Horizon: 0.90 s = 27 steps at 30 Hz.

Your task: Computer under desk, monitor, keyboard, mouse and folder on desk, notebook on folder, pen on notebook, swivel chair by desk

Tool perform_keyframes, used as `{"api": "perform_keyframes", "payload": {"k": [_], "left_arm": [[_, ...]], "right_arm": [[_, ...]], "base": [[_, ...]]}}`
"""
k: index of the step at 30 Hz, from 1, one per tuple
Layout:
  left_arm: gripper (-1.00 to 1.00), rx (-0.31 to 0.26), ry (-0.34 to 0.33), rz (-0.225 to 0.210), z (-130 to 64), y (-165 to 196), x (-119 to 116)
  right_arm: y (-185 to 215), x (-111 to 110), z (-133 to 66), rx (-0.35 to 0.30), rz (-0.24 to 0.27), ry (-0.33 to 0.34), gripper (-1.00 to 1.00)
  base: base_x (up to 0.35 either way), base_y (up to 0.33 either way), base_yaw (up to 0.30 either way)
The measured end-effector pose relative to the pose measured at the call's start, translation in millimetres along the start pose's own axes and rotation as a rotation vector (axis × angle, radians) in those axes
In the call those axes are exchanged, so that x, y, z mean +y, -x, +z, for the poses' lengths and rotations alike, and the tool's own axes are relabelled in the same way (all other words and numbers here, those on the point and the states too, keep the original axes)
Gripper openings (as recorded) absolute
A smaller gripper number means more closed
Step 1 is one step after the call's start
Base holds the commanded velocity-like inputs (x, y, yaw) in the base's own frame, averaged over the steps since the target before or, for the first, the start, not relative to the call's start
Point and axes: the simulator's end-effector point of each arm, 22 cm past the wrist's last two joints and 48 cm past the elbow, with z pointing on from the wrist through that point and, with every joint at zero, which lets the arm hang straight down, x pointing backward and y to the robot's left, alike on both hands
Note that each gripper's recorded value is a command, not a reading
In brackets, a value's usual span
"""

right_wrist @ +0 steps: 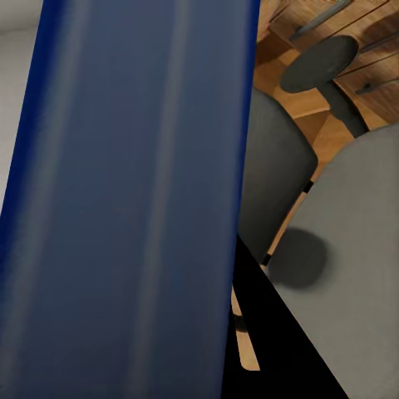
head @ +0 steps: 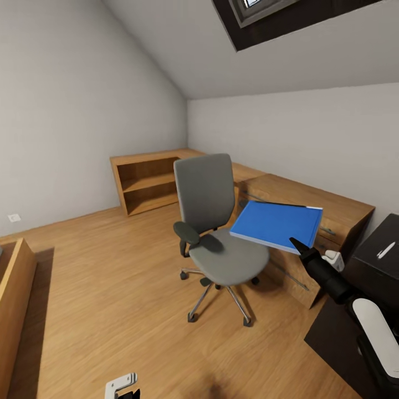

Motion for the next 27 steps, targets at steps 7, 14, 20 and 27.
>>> {"api": "perform_keyframes", "payload": {"k": [7, 14, 20, 27], "left_arm": [[1.0, 0.001, 0.0, 0.0, -10.9, 8.7, -1.7], [1.0, 0.001, 0.0, 0.0, -21.7, 17.6, -3.4], [1.0, 0.005, 0.001, 0.001, -30.4, 23.5, -4.5], [1.0, 0.008, 0.002, 0.001, -40.8, 30.7, -5.8]], "right_arm": [[10.4, 10.3, 1.1, -0.001, -0.003, -0.003, -1.0], [19.0, 20.8, 2.6, -0.003, -0.005, -0.008, -1.0], [26.0, 29.1, 4.1, -0.005, -0.005, -0.011, -1.0], [33.1, 39.8, 5.7, -0.002, -0.005, -0.01, -1.0]], "base": [[0.0, 0.0, -0.001], [0.0, 0.0, -0.013], [0.0, 0.0, -0.175], [0.0, 0.0, -0.051]]}}
